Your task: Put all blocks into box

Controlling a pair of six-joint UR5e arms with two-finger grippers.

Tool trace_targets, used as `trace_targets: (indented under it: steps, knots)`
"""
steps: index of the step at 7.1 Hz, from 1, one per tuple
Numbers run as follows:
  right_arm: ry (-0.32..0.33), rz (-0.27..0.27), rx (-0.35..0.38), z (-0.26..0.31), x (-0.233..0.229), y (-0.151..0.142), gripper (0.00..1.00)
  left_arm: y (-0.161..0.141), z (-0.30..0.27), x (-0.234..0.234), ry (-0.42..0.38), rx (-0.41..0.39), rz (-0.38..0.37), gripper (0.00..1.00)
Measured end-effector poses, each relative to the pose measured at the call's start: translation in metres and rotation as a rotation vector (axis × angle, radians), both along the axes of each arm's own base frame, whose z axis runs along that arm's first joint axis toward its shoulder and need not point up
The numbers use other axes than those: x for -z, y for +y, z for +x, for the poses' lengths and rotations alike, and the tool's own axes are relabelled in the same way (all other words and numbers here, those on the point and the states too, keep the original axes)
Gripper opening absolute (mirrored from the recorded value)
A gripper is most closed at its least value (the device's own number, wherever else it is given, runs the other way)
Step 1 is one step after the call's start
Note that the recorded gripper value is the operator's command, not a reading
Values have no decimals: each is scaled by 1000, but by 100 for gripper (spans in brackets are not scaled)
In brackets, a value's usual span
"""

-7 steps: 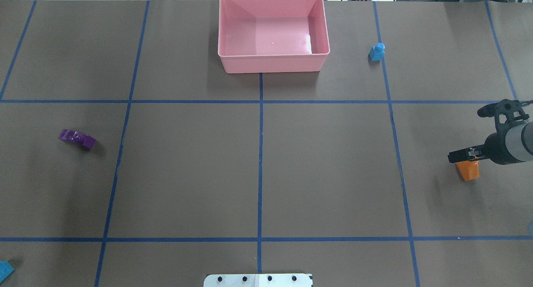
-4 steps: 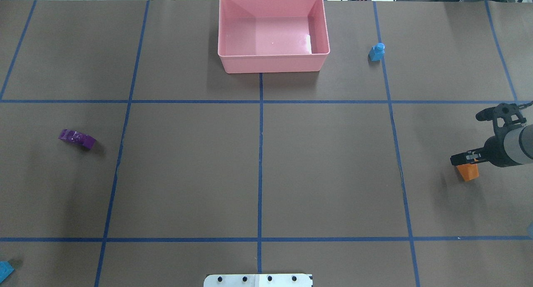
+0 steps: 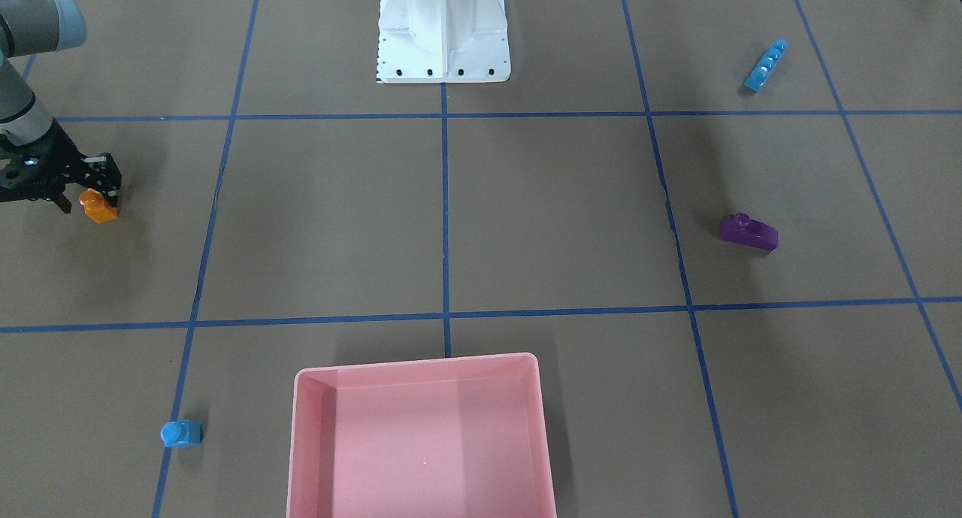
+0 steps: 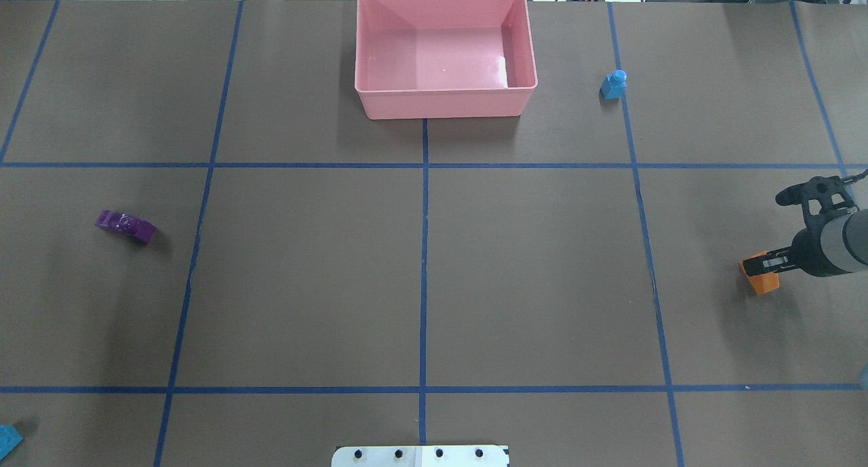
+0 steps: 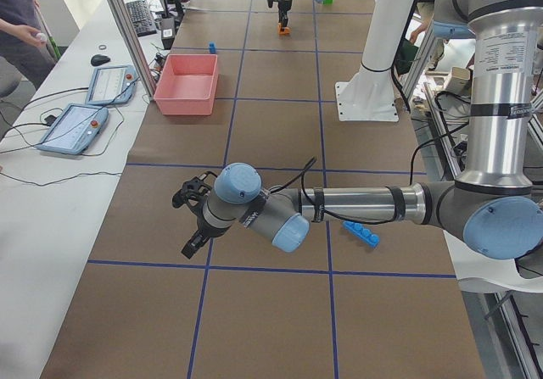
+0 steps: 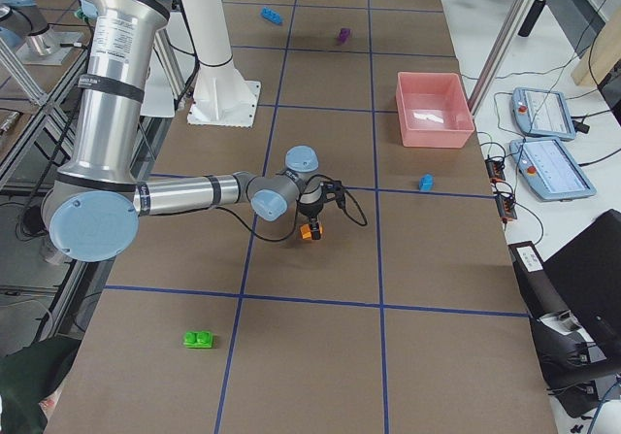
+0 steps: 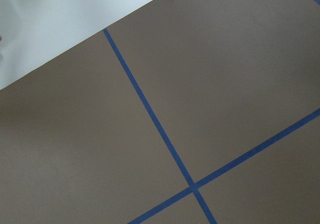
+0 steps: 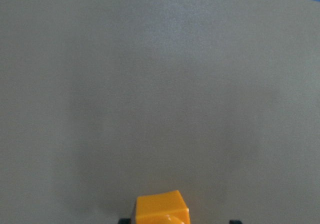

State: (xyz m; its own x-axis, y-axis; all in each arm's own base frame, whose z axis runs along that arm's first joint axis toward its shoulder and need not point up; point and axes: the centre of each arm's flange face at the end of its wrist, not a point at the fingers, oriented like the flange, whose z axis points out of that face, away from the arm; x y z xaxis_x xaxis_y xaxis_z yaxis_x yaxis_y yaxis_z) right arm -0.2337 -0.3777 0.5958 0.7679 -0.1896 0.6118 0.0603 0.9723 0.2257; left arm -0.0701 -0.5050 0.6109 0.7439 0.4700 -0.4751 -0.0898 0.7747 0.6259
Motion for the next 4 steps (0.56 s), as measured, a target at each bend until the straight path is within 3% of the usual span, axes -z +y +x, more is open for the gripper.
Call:
trace_targets:
  steps: [1,4]
  knots:
    - [2,5,4,-1,0,0,0,0,0,0,0,0,0,100]
    - [-59,60,-9,1,44,-6,0,1,0,0,0,0,0,100]
